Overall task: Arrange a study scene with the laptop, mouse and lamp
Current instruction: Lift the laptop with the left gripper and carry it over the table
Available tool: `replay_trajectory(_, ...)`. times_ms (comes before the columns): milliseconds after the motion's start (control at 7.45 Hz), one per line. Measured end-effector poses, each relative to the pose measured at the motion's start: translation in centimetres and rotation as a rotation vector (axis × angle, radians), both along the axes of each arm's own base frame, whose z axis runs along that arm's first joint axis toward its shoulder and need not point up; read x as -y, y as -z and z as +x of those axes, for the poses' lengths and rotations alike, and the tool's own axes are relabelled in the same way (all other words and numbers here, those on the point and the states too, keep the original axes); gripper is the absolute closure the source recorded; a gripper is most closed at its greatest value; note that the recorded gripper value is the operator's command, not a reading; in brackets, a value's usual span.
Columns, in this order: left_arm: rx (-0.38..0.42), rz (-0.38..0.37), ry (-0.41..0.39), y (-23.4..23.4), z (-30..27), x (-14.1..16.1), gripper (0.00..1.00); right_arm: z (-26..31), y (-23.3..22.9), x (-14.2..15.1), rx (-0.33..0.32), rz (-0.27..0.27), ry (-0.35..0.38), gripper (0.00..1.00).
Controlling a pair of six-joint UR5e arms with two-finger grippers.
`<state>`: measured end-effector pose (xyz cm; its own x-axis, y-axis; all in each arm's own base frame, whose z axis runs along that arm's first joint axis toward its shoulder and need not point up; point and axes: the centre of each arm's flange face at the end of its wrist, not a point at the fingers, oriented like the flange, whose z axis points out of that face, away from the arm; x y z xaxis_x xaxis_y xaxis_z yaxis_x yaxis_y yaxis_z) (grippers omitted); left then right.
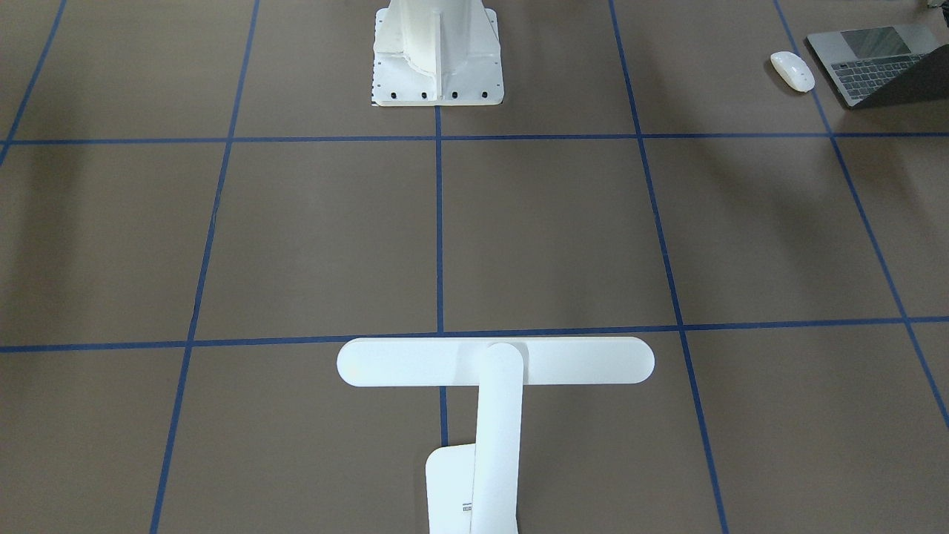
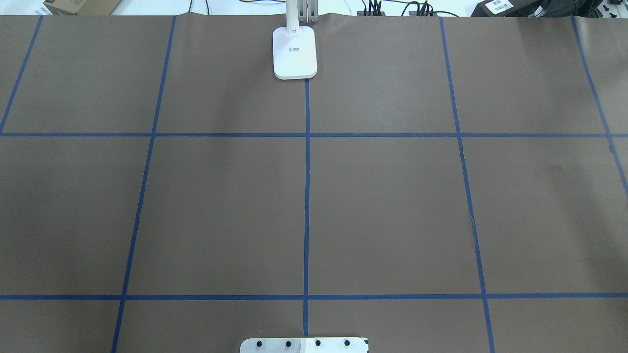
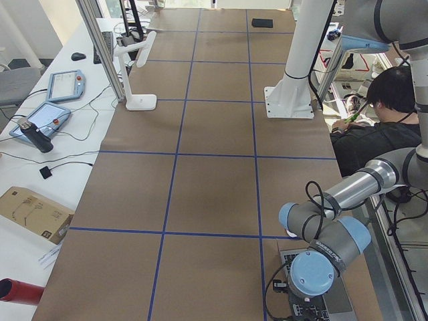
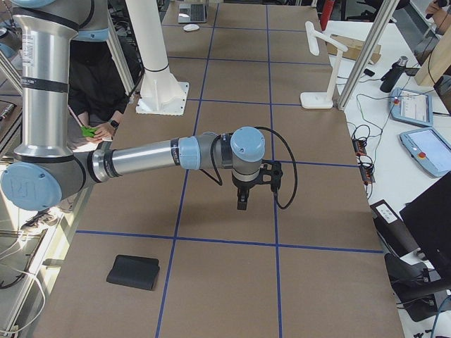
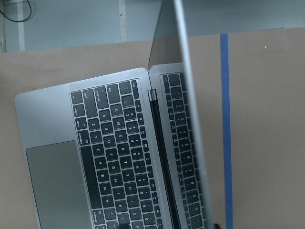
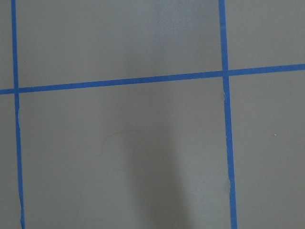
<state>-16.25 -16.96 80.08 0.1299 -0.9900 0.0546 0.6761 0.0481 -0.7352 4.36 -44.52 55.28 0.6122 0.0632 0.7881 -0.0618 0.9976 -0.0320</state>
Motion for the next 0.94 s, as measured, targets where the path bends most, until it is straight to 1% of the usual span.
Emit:
replay_trajectory(268,0.011,0.022,0.013,1.0,-0.8,0.9,1.00,0.0,-0.1,0.0,0.000,-0.003,0.000,0.00)
replay_trajectory(537,0.032,0.057,0.048,3.5,-2.8,2.7,1.00,0.0,-0.1,-0.1,0.000,-0.005,0.000,0.00)
replay_trajectory(671,0.038,0.065,0.055,5.4,-4.1,4.6,1.00,0.0,-0.1,-0.1,0.000,-0.006,0.000,0.00)
replay_trajectory(939,0.051,0.082,0.058,10.8,-7.2,9.9,1.00,0.1,-0.1,-0.4,0.001,-0.005,-0.001,0.00)
